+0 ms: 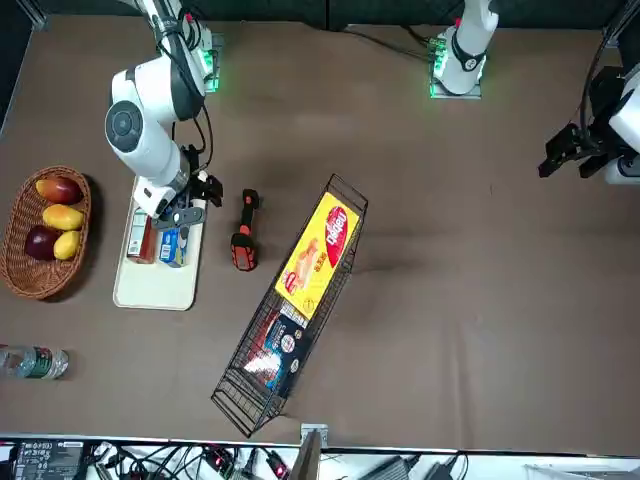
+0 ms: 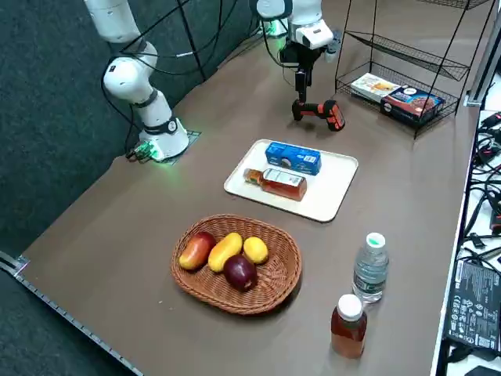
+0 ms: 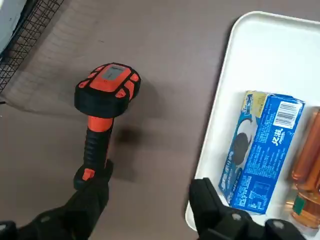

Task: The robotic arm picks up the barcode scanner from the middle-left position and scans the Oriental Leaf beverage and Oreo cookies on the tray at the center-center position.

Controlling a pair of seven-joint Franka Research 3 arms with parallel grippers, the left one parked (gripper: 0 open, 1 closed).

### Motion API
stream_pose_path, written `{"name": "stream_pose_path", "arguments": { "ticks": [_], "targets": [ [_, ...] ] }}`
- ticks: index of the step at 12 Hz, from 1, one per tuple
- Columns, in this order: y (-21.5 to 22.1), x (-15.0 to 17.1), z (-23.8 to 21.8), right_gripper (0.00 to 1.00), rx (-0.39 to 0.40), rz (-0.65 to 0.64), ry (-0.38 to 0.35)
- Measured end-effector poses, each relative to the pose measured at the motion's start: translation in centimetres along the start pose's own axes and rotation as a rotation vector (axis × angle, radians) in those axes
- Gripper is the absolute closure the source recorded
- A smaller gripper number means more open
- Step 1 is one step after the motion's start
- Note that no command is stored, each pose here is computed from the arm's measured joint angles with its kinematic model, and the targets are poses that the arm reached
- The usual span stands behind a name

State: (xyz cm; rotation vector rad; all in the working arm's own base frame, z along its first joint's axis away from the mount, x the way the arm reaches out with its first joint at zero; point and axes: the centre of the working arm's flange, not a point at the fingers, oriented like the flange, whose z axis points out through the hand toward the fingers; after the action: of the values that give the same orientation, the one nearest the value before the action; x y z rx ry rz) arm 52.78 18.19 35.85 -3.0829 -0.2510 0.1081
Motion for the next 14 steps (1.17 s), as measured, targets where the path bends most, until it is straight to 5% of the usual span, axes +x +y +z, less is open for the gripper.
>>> {"name": "stream_pose_path", "arguments": {
  "ticks": [14],
  "targets": [
    [0.0,0.5,1.5,0.00,-0.003,0.002,-0.001]
  ]
}}
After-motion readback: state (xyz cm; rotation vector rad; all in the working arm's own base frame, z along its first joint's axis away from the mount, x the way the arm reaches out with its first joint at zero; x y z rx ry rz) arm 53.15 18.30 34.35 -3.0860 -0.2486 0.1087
